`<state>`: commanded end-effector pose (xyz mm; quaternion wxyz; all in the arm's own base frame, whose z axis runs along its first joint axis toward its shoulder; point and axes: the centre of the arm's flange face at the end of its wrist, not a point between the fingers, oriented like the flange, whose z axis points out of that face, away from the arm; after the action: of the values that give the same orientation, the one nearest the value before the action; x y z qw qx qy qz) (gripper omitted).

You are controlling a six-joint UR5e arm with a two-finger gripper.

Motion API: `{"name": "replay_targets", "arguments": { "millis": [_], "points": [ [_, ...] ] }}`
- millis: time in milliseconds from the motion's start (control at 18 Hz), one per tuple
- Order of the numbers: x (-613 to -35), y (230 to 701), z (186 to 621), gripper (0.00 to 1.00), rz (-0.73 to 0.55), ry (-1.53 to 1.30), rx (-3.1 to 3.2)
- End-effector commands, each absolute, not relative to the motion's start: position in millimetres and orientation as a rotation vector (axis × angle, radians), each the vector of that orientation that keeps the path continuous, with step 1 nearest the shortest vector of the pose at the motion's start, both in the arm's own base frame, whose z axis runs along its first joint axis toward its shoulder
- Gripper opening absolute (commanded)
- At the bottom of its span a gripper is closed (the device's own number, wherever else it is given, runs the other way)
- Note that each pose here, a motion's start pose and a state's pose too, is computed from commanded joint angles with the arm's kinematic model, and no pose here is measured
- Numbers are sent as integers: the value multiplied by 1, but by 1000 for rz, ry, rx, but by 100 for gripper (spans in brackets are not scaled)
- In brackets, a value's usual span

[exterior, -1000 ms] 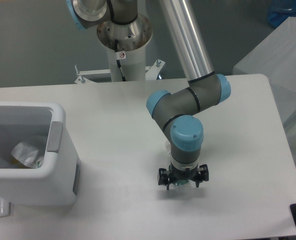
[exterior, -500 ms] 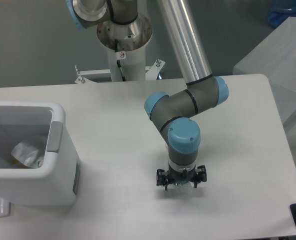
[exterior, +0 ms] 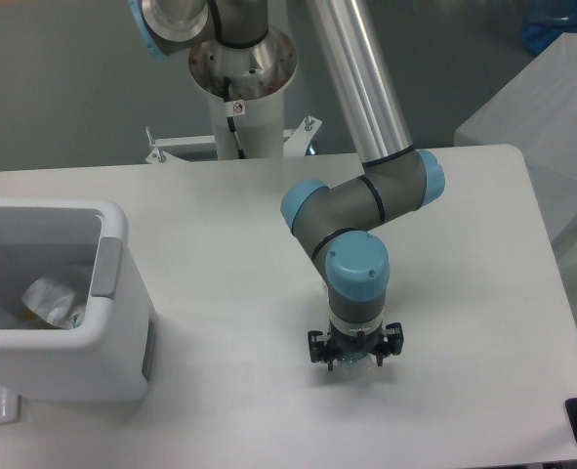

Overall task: Place the trash in the trash can
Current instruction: 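Lower the gripper around the bottle and close on it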

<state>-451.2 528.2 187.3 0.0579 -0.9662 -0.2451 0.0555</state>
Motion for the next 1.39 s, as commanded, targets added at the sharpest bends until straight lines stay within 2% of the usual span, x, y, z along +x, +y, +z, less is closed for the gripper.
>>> {"name": "replay_targets", "arguments": {
  "millis": [167,556,667,1000,1167,1278,1389],
  "points": [
    [-452,529,189,63,171,-745,-2925],
    [-452,529,189,62,173,-747,-2925],
    [-452,528,188,57,173,-748,-2927],
    [-454,528,190,56,200,-752,-2932],
    [-461,537,221,57,231,-746,-2874],
    [-471,549,267,57,240,-811,-2753],
    [-473,559,307,57,186,-821,-2641]
  ]
}}
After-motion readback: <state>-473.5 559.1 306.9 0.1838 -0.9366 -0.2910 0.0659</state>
